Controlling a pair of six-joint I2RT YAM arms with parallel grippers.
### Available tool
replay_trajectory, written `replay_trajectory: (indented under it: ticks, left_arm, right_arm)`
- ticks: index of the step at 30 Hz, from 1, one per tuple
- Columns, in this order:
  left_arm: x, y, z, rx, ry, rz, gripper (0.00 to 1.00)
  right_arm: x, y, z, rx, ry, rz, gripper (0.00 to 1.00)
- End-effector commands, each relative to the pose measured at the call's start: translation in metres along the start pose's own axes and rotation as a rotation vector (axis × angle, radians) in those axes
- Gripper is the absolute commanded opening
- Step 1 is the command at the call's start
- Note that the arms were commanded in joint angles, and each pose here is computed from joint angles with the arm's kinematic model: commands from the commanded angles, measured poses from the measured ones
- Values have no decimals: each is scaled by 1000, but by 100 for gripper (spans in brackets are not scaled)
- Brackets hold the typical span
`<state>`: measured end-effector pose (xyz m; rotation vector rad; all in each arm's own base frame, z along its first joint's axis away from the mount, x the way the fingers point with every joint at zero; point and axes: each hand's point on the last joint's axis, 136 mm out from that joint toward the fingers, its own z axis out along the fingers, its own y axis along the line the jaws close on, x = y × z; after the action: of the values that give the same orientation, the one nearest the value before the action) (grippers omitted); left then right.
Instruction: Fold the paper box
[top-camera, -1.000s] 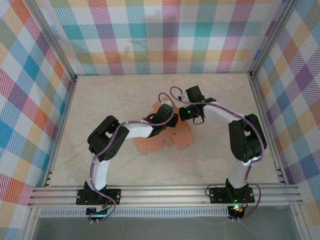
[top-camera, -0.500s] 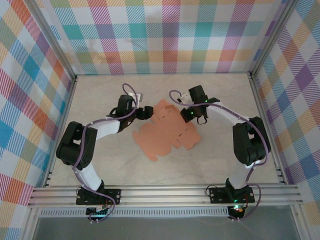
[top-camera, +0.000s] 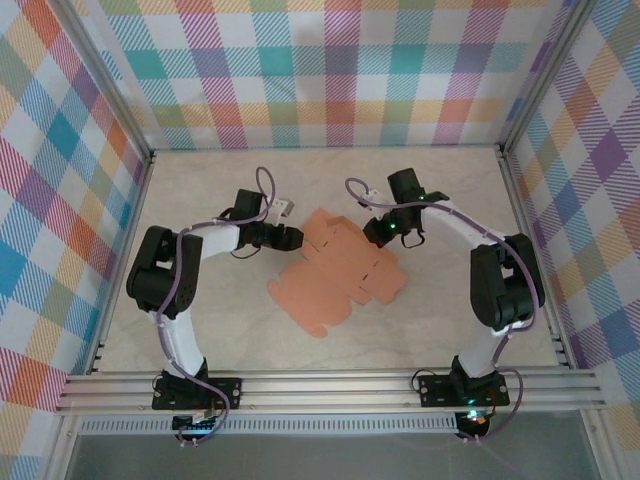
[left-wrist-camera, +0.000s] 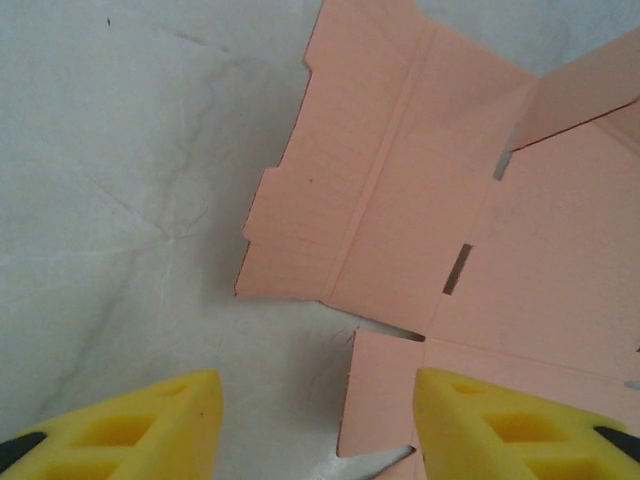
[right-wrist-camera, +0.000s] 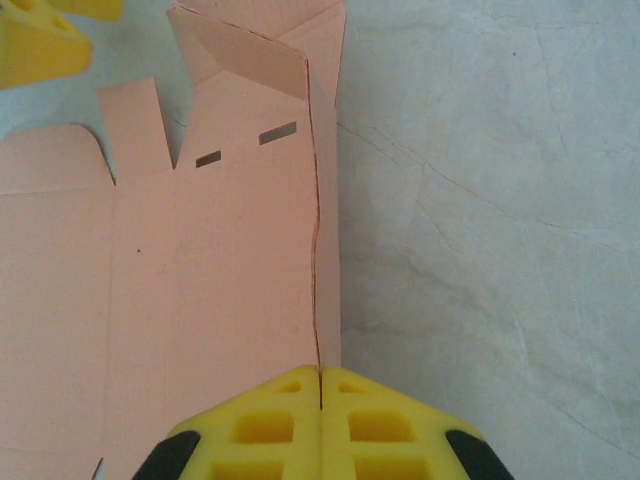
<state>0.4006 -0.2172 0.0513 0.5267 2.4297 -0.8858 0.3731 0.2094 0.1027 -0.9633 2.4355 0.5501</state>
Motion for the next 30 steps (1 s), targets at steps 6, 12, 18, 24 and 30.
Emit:
replay_trajectory:
  ticks: [6,12,18,24,30]
  left_arm:
    - [18,-17,21,51,83,18,40]
    - [11,-25,30,59,54,28,15]
    - [-3,-27,29,60,-11,24,4]
    - [-2,-25,31,53,-17,25,0]
    - [-7,-27,27,48,-47,32,16]
  right_arm:
    - [-13,-11,-6,-1,-29,18,0]
    - [-11,-15,1,1,-10,38,0]
    - [-9,-12,2,-19,-4,45,0]
    - [-4,-12,4,-18,11,51,0]
    - [-4,-12,4,-20,13,53,0]
